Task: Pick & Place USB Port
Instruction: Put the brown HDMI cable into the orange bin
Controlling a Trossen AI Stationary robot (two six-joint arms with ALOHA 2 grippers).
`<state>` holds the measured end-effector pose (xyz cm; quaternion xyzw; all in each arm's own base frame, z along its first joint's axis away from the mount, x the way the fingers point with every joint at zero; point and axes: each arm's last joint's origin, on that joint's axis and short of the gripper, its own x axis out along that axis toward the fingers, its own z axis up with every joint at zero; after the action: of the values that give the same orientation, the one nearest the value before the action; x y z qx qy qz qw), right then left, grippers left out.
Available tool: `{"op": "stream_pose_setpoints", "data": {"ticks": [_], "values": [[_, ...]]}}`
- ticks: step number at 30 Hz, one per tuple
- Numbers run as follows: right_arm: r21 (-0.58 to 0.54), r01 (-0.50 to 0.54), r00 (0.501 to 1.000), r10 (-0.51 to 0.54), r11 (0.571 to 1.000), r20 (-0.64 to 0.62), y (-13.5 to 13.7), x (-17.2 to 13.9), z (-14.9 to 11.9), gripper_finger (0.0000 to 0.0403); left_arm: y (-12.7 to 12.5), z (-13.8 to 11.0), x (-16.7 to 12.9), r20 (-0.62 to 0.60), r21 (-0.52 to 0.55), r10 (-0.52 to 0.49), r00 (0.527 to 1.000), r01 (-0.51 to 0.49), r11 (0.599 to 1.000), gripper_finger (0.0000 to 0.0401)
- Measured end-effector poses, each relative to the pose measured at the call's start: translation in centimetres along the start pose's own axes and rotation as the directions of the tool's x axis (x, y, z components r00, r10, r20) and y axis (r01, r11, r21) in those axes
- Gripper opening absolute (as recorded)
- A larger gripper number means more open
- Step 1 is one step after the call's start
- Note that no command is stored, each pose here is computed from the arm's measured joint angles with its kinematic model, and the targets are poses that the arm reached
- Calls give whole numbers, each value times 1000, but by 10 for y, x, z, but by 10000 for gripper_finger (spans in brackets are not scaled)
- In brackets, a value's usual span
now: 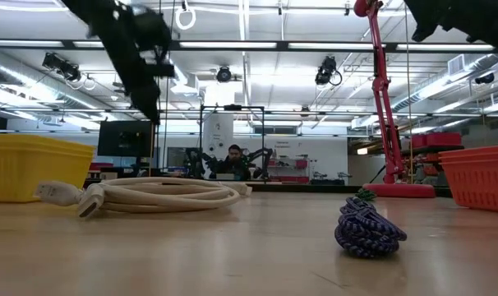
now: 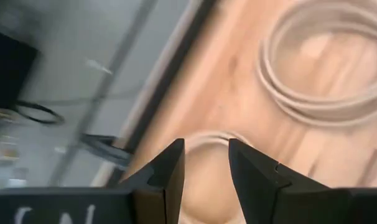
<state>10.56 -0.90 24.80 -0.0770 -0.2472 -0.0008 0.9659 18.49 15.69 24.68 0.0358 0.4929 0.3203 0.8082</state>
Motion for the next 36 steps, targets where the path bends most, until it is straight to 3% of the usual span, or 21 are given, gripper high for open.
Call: {"op": "stream_pose_setpoints", "data": {"ticks": [4, 9, 15, 19, 36], "values": [[2, -3, 1000, 3, 1000, -6, 0, 0, -1, 174, 12, -12, 33, -89, -71, -124, 988, 118, 990, 131], [-21, -3, 1000, 3, 1000, -7, 0, 0, -1, 174, 17, -30, 61, -272, -112, -161, 949, 135, 984, 131], [-26, 6, 1000, -6, 1000, -8, 0, 0, -1, 174, 12, -40, 78, -347, -129, -278, 896, 248, 960, 131], [-27, 41, 999, -41, 999, -10, -1, 0, -1, 174, 8, -46, 81, -403, -105, -304, 863, 286, 952, 131], [-27, 23, 1000, -23, 999, -8, -1, 0, 0, 174, -1, -45, 83, -409, -49, -358, 839, 372, 927, 131]]}}
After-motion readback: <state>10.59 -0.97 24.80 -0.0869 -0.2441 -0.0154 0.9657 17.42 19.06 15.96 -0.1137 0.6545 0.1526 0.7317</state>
